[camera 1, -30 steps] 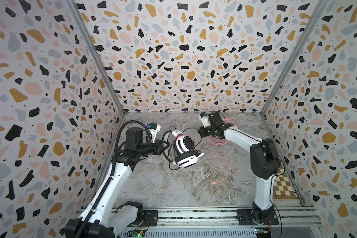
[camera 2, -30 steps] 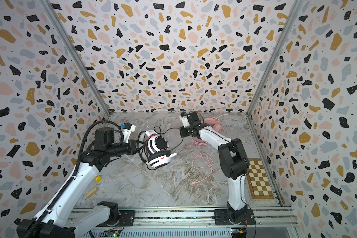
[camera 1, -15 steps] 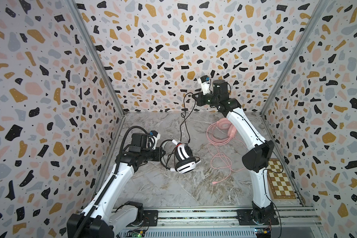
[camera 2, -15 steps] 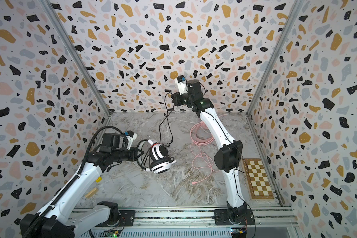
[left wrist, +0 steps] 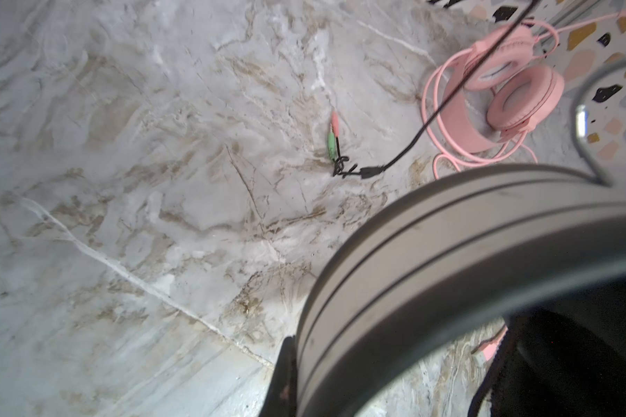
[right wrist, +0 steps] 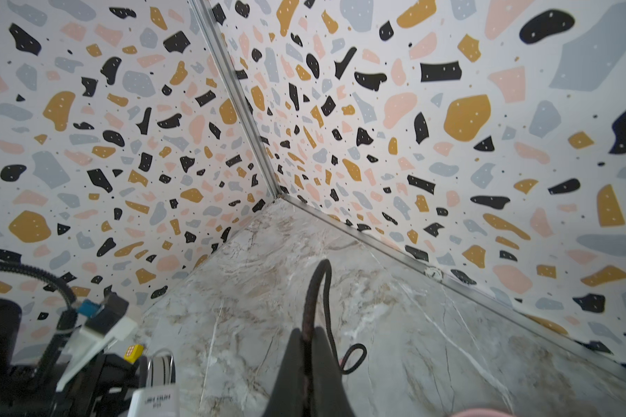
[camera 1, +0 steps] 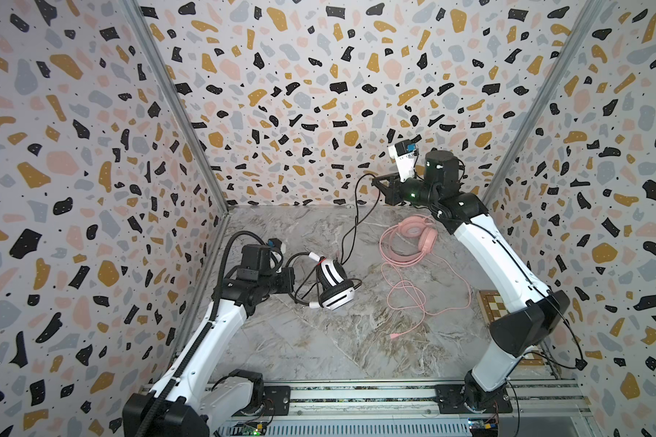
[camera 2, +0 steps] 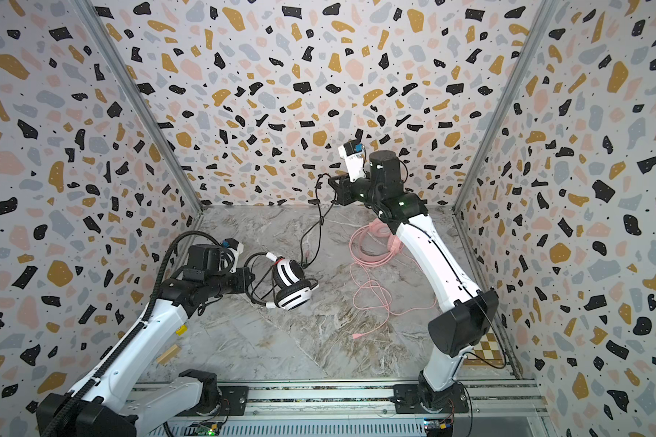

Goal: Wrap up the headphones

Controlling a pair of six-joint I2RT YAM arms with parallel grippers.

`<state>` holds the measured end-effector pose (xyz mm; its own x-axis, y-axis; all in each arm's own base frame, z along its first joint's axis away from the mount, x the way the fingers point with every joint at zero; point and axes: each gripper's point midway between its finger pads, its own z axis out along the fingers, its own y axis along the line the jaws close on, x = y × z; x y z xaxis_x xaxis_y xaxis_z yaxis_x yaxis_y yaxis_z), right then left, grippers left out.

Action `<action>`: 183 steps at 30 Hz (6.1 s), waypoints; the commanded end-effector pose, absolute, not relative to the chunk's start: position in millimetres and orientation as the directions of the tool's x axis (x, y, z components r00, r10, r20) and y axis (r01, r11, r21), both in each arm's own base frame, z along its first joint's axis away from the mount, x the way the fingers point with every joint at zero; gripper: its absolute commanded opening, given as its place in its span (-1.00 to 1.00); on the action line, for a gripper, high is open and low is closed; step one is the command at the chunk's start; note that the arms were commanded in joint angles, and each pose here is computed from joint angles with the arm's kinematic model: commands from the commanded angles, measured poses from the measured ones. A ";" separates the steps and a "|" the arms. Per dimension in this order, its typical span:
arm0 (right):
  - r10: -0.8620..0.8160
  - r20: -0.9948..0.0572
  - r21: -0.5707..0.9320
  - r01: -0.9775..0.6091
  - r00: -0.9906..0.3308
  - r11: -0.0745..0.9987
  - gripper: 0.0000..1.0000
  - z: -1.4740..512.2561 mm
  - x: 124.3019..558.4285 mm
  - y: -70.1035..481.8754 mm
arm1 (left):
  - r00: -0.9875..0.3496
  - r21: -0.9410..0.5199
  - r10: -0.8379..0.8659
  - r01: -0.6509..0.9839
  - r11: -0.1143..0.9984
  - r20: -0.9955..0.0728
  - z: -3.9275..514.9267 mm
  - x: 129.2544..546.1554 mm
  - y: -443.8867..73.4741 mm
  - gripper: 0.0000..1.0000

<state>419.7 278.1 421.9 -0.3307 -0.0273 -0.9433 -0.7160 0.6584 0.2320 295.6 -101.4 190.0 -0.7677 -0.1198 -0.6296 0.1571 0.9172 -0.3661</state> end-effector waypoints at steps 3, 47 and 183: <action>0.015 -0.927 0.309 -0.740 -0.375 0.598 -0.99 407.5 403.0 267.1 | -0.594 -0.473 -0.273 0.210 0.856 -0.757 264.9 322.0 -111.6 -1.00; 0.146 -0.863 0.465 -0.647 -0.484 0.604 -1.00 352.0 430.8 188.4 | -0.379 -0.438 -0.346 0.189 0.879 -0.858 339.9 371.2 -85.7 -1.00; 0.293 -0.955 0.052 -0.951 0.042 0.305 -1.00 559.4 413.2 381.6 | -0.583 -0.245 0.073 0.448 0.860 -0.809 181.3 242.9 -297.9 -1.00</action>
